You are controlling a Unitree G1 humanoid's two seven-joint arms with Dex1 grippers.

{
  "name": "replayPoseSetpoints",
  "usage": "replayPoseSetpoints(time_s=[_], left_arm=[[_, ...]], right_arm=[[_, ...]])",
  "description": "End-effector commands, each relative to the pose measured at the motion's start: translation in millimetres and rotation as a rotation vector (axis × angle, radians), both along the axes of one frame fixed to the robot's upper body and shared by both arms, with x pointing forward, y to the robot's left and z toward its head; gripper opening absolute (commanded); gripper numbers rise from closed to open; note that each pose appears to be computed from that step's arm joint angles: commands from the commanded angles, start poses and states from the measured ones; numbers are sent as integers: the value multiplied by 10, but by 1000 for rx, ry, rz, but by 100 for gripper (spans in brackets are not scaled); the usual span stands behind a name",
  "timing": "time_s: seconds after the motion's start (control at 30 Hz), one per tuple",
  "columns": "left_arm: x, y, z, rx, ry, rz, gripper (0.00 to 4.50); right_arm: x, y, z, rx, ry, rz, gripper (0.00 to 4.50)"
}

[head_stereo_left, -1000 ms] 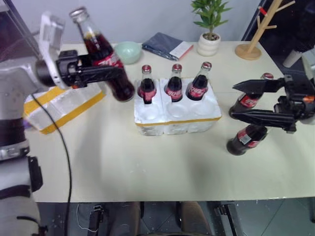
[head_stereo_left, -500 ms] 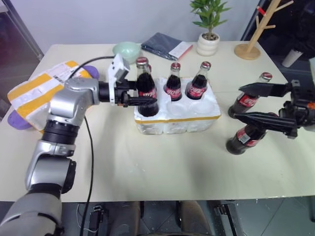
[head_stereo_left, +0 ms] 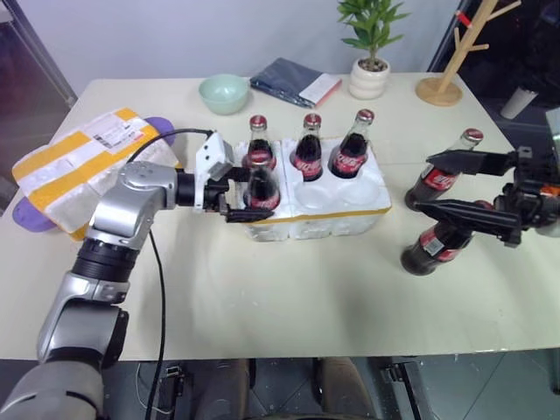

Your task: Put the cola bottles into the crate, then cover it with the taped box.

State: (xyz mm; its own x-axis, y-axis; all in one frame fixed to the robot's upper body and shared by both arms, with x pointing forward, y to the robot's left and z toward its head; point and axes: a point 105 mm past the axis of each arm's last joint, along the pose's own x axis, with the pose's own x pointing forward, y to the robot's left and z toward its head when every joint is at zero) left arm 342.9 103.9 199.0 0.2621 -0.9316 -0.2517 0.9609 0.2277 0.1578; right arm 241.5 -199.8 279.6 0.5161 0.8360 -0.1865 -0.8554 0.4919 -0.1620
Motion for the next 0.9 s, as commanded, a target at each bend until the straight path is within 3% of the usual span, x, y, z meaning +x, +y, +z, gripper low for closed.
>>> replayPoseSetpoints(time_s=[0.03,0.17,0.3,0.37,0.5,0.7,0.9], left_arm=[[-141,99,422,-102,-29,-24,449],[-509,279,983,-220,38,-122,449],[-884,379,1253,-225,104,-221,449],[-1043,373,1185,-154,138,-267,449],[-1047,298,872,-28,126,-267,449],[-817,153,581,8,77,-225,449],[-753,27,506,-11,49,-235,449]], right_arm=[[-26,-60,113,-9,-54,-18,450],[-200,-268,396,62,-72,-59,450],[-492,-471,318,16,-21,-120,450],[-674,-552,149,6,46,-167,450],[-840,-649,-292,-44,152,-300,450],[-793,-725,-888,-29,161,-546,450],[-530,-757,-1080,88,108,-679,450]])
